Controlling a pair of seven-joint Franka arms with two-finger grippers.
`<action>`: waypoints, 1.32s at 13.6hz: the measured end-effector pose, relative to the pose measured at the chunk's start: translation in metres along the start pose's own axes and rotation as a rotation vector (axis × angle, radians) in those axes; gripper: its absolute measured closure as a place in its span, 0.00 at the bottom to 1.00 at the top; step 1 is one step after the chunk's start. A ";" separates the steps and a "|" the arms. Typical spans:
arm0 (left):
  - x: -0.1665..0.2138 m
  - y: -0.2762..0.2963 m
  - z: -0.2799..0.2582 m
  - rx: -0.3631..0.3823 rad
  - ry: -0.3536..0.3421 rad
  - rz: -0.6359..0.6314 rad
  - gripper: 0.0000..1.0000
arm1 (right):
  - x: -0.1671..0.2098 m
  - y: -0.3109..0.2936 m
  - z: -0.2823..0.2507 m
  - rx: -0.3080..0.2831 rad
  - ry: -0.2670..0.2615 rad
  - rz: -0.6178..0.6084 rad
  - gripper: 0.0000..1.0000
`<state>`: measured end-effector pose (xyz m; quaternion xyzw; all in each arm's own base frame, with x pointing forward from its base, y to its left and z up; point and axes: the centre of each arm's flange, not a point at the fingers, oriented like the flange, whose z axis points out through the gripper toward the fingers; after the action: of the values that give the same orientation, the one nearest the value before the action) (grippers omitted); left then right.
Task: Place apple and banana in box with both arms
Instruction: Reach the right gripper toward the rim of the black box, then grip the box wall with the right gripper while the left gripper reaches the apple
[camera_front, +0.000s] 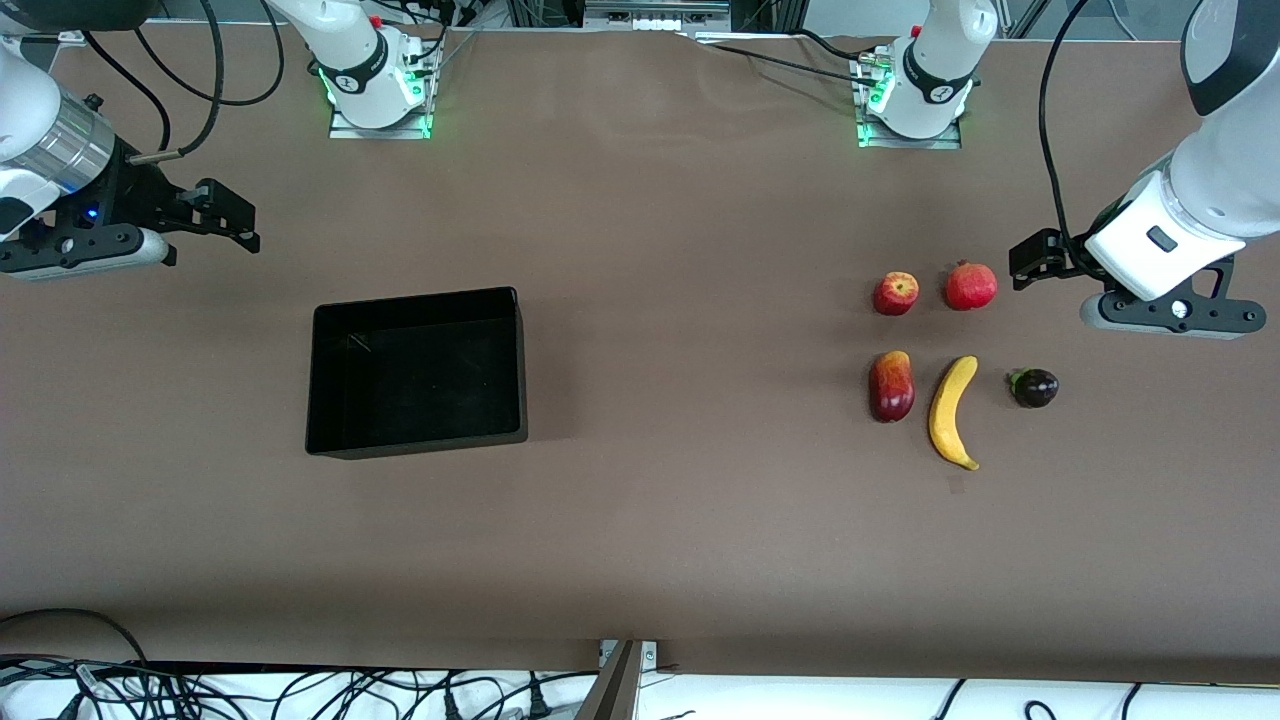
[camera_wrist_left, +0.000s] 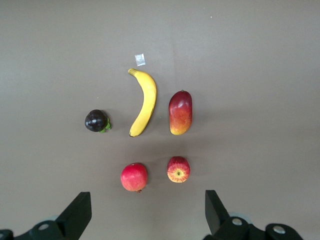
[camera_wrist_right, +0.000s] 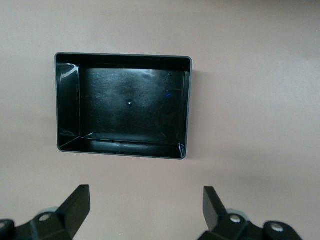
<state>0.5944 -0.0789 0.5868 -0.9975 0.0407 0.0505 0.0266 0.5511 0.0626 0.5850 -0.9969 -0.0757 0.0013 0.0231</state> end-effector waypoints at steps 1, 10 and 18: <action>0.000 0.000 0.000 0.000 0.000 0.000 0.00 | 0.000 0.000 0.000 -0.001 0.000 0.000 0.00; 0.000 0.000 0.000 0.000 0.000 0.000 0.00 | 0.005 0.005 0.023 -0.033 -0.036 -0.003 0.00; 0.000 0.000 0.000 0.000 0.000 0.000 0.00 | 0.027 0.024 0.235 -0.030 -0.031 0.014 0.00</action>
<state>0.5943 -0.0791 0.5868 -0.9975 0.0408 0.0505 0.0266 0.5799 0.0536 0.3487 -0.9975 -0.0690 0.0160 0.0071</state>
